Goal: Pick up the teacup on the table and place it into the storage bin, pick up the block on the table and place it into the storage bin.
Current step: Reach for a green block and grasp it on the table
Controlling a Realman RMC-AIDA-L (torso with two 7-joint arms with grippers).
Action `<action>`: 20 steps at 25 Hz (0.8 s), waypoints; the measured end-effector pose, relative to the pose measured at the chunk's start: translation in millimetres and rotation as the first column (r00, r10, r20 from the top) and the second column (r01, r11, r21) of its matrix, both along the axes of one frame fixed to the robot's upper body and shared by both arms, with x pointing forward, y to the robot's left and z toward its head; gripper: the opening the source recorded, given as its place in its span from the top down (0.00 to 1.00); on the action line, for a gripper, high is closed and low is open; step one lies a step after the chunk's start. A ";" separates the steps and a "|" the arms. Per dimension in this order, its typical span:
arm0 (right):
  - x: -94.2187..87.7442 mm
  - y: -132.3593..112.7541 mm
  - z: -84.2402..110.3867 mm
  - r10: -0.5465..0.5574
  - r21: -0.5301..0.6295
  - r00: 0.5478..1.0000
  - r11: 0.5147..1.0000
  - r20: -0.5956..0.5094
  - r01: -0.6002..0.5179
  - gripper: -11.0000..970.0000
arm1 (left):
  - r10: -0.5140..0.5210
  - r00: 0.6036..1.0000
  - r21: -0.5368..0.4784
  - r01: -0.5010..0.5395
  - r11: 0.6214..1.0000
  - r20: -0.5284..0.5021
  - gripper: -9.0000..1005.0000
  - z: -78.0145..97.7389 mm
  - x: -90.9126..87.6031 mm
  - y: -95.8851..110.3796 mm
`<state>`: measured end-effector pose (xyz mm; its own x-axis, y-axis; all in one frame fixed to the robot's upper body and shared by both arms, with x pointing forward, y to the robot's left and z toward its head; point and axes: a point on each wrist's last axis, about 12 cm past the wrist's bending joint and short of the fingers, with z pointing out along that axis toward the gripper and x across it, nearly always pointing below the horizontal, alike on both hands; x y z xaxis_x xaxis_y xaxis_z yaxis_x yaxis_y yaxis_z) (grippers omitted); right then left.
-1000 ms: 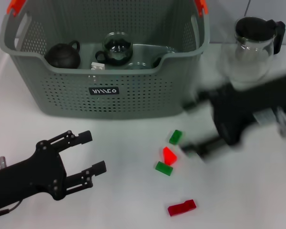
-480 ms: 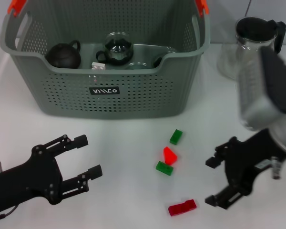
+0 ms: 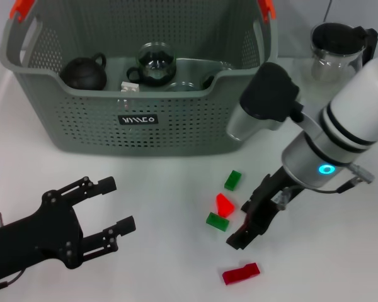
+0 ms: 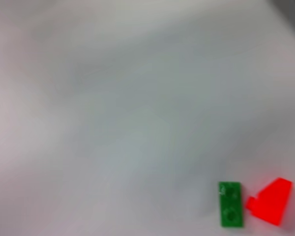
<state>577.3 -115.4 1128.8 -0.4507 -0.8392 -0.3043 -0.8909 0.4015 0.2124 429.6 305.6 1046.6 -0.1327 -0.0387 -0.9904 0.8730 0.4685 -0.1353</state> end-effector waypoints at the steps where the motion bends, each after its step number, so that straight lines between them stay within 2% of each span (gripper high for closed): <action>1: 1.5 2.9 -3.2 -0.006 -0.004 1.000 1.000 -0.021 0.006 0.09 | 0.000 1.000 0.000 0.000 1.000 0.000 0.24 0.0 0.0 0.0; 5: -0.1 14.9 -4.9 0.034 0.009 0.999 0.999 -0.017 -0.034 0.12 | -0.002 1.000 0.000 0.002 1.000 0.001 0.24 0.2 1.0 -0.6; 16: 5.1 24.9 -8.8 -0.006 0.070 0.999 0.998 0.046 0.003 0.44 | -0.004 1.000 -0.001 0.004 1.000 0.003 0.24 0.5 2.3 -1.8; 20: 3.6 29.2 -14.1 0.000 0.053 0.998 0.999 0.070 -0.004 0.43 | -0.005 1.000 -0.001 0.005 1.000 0.003 0.24 0.5 2.5 -1.9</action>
